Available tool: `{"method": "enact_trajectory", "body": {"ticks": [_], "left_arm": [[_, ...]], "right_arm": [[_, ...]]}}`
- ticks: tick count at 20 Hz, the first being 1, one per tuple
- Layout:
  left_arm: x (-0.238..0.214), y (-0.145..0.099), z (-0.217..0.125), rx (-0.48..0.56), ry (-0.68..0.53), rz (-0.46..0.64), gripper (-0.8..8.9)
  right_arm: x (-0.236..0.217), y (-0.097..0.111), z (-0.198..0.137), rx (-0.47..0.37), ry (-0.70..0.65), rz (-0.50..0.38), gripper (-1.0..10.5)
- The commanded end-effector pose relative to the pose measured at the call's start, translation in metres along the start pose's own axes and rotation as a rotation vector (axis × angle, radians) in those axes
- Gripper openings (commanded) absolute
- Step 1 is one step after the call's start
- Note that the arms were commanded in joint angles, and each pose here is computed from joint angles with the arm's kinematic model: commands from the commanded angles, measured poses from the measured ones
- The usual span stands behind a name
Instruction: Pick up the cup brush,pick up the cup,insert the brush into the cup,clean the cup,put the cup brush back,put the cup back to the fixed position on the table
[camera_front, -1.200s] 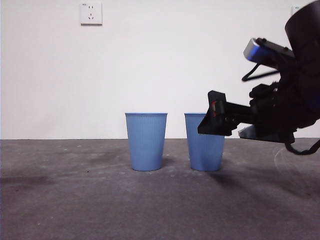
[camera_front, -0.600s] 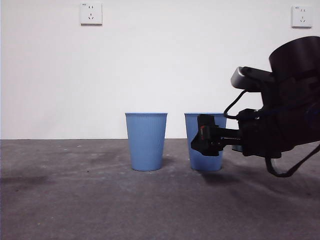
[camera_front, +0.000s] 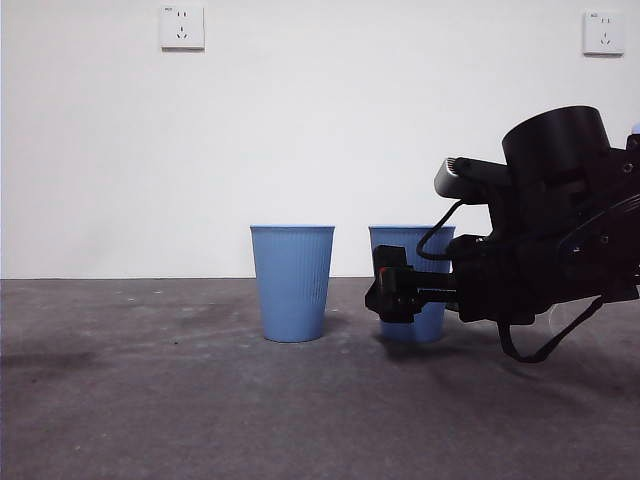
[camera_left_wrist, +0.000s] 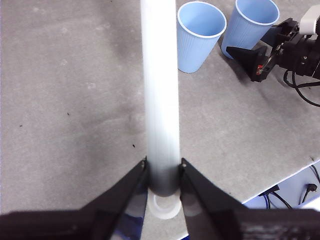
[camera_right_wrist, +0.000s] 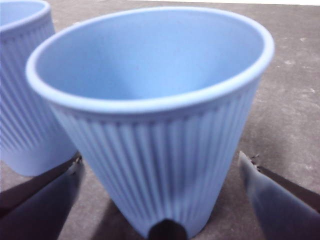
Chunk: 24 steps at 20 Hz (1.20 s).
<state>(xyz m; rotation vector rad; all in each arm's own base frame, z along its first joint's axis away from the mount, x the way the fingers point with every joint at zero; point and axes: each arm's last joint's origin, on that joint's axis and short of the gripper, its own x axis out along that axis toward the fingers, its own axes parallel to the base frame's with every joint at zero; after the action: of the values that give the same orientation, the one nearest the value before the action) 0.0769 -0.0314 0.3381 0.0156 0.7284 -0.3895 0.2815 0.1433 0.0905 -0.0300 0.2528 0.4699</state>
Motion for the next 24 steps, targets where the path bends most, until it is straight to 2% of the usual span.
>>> {"method": "enact_trajectory", "body": {"ticks": [1, 3, 5, 7, 11, 17, 19, 24], "left_arm": [[0.000, 0.000, 0.000, 0.014, -0.007, 0.002, -0.09], [0.000, 0.000, 0.000, 0.013, -0.006, 0.002, -0.09], [0.000, 0.000, 0.000, 0.013, -0.004, 0.002, -0.09], [0.000, 0.000, 0.000, 0.013, -0.003, 0.002, -0.09], [0.000, 0.000, -0.001, 0.032, -0.003, 0.002, -0.09], [0.002, 0.001, -0.004, 0.096, 0.049, 0.018, -0.09], [0.002, 0.002, -0.004, 0.128, 0.049, 0.057, -0.09], [0.008, 0.002, -0.002, 0.243, 0.086, 0.041, -0.09]], "right_arm": [[0.001, 0.000, 0.000, -0.007, -0.007, -0.003, 3.7], [0.001, 0.000, 0.000, -0.006, -0.008, -0.016, 3.7], [0.001, 0.000, 0.000, -0.007, -0.008, -0.020, 2.6], [0.001, 0.000, 0.000, -0.006, -0.007, -0.020, 2.4], [0.001, 0.000, -0.002, -0.008, 0.015, 0.004, -0.1], [-0.005, 0.002, 0.009, 0.014, 0.078, 0.046, -0.2], [-0.013, 0.003, 0.024, -0.011, 0.097, 0.047, -0.2], [-0.052, 0.004, 0.059, -0.060, 0.257, 0.053, -0.2]]}}
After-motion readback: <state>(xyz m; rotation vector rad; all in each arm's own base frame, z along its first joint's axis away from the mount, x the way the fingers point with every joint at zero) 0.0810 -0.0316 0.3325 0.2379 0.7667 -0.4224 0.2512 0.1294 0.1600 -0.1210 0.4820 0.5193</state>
